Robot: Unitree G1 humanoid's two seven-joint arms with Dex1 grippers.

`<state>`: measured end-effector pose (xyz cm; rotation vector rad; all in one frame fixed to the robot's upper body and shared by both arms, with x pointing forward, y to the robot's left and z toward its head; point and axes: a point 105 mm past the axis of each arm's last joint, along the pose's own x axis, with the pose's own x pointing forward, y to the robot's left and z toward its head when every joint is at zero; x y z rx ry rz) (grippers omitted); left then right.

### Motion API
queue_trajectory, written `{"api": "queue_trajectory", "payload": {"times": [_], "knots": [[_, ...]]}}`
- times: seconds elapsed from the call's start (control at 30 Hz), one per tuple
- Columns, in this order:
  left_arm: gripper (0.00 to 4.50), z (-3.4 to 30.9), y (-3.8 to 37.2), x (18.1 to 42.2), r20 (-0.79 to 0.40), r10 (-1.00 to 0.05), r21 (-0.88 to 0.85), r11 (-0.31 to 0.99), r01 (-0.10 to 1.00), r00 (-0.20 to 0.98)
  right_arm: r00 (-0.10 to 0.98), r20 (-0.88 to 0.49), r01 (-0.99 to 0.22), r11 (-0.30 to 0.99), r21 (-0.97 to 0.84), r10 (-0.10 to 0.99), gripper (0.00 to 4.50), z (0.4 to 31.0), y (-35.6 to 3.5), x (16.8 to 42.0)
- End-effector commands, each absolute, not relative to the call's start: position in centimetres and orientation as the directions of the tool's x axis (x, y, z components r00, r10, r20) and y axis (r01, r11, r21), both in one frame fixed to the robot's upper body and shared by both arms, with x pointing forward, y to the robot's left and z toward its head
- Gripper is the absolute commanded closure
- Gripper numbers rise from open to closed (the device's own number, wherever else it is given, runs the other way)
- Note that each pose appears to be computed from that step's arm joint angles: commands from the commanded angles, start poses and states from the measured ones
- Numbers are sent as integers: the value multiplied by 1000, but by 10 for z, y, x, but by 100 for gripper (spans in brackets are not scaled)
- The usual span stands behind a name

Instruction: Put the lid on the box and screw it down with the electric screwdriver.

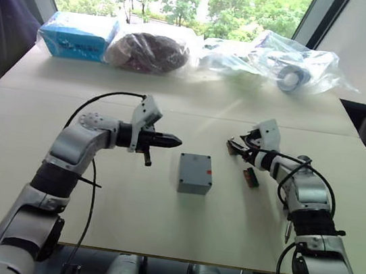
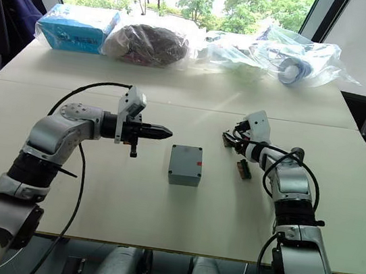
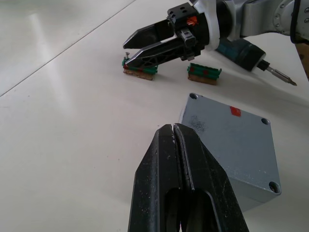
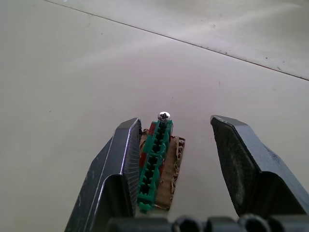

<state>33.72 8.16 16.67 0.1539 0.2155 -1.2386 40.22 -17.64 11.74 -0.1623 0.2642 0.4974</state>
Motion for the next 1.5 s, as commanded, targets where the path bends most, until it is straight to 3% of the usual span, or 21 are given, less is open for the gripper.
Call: {"api": "queue_trajectory", "payload": {"times": [0.03,0.2,0.3,0.4,0.47,0.77,1.23,1.5], "knots": [[450,175,80,335,-232,-922,49,306,951,309,859,-221,-491,865,-103,462,211,137,-173,407],[450,173,80,334,-237,-922,50,304,951,307,859,-216,-492,865,-97,464,211,137,-172,407],[450,172,80,334,-240,-921,50,304,951,307,859,-215,-492,865,-101,464,285,136,-172,407],[450,171,80,335,-243,-920,52,305,951,308,861,-216,-490,866,-102,461,408,135,-171,408],[450,170,80,335,-245,-919,52,306,951,309,858,-219,-493,864,-101,464,447,133,-170,407],[450,168,81,335,-247,-917,48,310,950,312,847,-209,-516,850,-108,488,447,135,-167,404],[450,167,82,336,-248,-917,44,312,949,313,806,-65,-586,779,-225,588,447,183,-159,388],[450,181,90,308,-307,-928,65,200,978,210,700,-78,-710,678,-192,710,447,186,-132,323]]}}
